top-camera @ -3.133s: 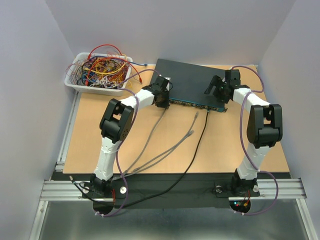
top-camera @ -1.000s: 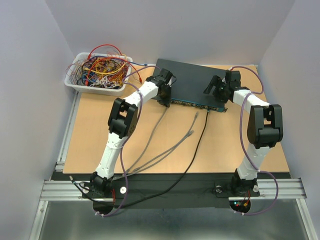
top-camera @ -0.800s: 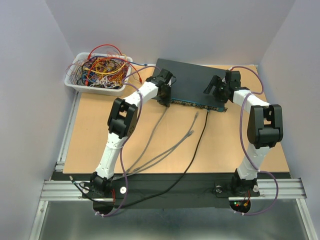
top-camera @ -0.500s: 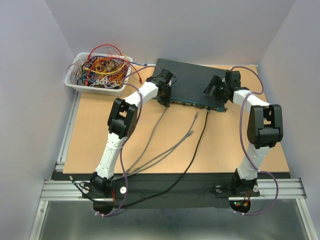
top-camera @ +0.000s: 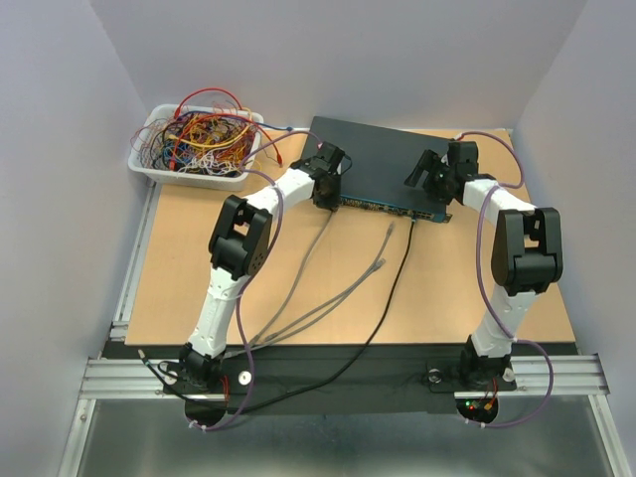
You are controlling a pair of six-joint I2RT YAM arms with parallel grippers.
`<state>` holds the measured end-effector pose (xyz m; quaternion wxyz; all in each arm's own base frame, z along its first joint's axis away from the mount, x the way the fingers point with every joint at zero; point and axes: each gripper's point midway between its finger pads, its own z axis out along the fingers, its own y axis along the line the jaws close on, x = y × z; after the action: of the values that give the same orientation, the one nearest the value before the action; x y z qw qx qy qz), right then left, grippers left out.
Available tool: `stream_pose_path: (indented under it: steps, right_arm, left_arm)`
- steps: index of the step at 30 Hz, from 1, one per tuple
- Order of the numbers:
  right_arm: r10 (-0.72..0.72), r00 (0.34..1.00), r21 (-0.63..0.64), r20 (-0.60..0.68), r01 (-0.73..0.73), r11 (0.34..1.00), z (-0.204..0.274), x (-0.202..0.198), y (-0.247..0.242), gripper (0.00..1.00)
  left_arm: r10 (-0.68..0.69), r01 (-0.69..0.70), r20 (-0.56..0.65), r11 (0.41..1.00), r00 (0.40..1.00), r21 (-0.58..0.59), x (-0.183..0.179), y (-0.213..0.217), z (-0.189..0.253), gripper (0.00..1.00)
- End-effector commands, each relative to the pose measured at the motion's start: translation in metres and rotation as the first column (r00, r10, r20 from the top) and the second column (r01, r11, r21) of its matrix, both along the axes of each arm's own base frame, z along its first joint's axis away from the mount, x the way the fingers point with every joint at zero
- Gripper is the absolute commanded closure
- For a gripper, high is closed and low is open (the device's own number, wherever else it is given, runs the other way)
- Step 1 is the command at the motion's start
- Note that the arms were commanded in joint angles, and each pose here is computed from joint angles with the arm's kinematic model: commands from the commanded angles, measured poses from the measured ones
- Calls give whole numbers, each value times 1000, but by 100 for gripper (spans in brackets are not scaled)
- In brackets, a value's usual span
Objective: Insert the plug into the switch port
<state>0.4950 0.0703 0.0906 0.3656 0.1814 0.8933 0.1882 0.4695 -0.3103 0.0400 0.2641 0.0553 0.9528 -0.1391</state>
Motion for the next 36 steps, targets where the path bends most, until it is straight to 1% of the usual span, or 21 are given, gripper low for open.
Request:
stream_pose_path:
  steps: [1,3,4,5,6,7,10,11,14,16,17,20,21,29,32,35,36]
  right_arm:
    - [-6,995,-15,-100,4,1000,-29,-21,-5,11]
    - [-3,995,-13,-98,2,1000,-29,-21,-4,11]
    - [-3,995,-12,-102,2,1000,-30,-22,-4,11]
    - [-2,995,-9,-100,1,1000,-29,-22,-4,11]
    - [-2,995,-9,-99,1,1000,-29,-21,-4,11]
    - [0,995,-10,-102,-2,1000,-30,-22,-3,11]
    - [-1,995,-9,-100,0,1000,-30,-23,-3,11]
    - [-2,995,-10,-99,1,1000,-29,-22,-3,11]
    - [-1,995,-8,-97,0,1000,-29,-23,-3,11]
    - [2,996,-5,-93,-2,1000,-26,-24,-2,11]
    - [3,996,-3,-93,-3,1000,-26,-24,-2,11]
    - [0,996,-2,-90,-1,1000,-25,-25,-3,11]
    - [0,995,-3,-95,-1,1000,-26,-27,-3,11]
    - [3,997,5,-76,-3,1000,-15,-33,-2,11]
    - [3,998,5,-61,-3,1000,-7,-35,-2,11]
    - [6,998,8,-59,-5,1000,-6,-38,-1,11]
    - [1,998,9,-60,-1,1000,-6,-39,-2,11]
  left_arm:
    - [339,-222,595,939,728,-263,144,33,162,97]
    - [343,-234,589,938,732,-255,146,34,153,93]
    - [346,-240,588,937,731,-252,146,35,150,88]
    - [347,-245,587,937,731,-248,146,36,148,86]
    - [349,-245,589,936,729,-252,145,36,151,84]
    - [347,-248,587,937,731,-245,143,38,147,79]
    - [344,-250,599,939,723,-237,140,42,154,73]
    - [345,-263,598,939,724,-223,138,46,149,69]
    - [343,-273,605,939,719,-208,133,56,154,59]
    - [342,-278,596,940,727,-199,130,60,149,59]
    - [347,-281,599,938,721,-205,129,64,155,58]
    - [346,-288,594,938,726,-194,125,71,153,58]
    - [349,-287,600,937,720,-200,123,73,160,58]
    - [348,-301,599,936,721,-183,111,89,168,57]
    - [344,-289,612,938,712,-191,104,93,184,57]
    - [339,-288,615,940,712,-184,99,97,187,57]
    - [342,-286,623,939,703,-193,96,98,197,57]
